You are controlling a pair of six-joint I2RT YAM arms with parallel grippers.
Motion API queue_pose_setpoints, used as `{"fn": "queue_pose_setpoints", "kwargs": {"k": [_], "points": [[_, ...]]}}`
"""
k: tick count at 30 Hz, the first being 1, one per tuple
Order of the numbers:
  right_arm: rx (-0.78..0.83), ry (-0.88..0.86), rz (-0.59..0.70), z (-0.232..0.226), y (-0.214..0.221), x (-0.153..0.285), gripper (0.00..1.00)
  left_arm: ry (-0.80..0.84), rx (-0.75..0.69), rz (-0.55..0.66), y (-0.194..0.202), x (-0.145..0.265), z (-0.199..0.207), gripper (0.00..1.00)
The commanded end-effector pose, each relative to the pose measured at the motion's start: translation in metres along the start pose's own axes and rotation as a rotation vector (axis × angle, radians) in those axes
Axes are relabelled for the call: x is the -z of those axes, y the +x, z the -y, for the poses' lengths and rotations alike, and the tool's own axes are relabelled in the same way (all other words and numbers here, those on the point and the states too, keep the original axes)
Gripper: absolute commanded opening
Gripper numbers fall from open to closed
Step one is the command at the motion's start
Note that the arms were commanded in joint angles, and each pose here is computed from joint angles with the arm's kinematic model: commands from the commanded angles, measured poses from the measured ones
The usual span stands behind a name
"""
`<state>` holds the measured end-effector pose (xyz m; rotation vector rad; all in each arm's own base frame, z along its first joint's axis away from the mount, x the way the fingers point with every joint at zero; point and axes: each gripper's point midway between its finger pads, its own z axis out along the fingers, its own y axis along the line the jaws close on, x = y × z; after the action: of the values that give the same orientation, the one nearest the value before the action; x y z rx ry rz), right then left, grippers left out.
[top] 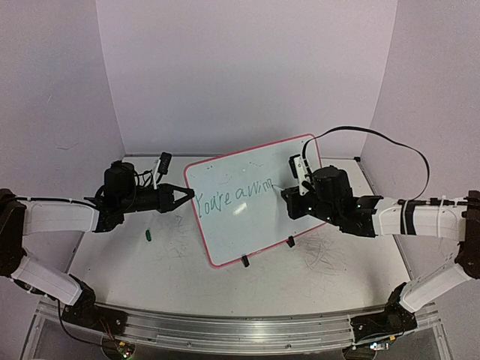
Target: Write a sentence on the whiteboard
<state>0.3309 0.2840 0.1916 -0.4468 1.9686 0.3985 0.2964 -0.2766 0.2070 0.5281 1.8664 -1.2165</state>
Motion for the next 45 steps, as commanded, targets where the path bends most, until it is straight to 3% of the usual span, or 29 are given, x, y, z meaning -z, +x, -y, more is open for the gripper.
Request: {"fn": "queue_pose_setpoints", "kwargs": {"k": [1, 19, 34, 45], "points": [[-0.009, 0.016, 0.069, 0.000, -0.027, -0.004, 0.00, 0.006, -0.058, 0.035, -0.016, 0.004, 0.008, 0.00], [-0.027, 0.120, 0.062, 0.019, -0.023, -0.007, 0.00, 0.010, -0.058, 0.032, -0.017, 0.003, 0.009, 0.00], [0.017, 0.047, 0.096, 0.005, -0.034, -0.011, 0.00, 0.005, -0.060, 0.033, -0.016, 0.003, 0.008, 0.00], [0.003, 0.023, 0.029, 0.004, -0.010, -0.010, 0.00, 0.004, -0.063, 0.034, -0.016, 0.004, 0.008, 0.00]]}}
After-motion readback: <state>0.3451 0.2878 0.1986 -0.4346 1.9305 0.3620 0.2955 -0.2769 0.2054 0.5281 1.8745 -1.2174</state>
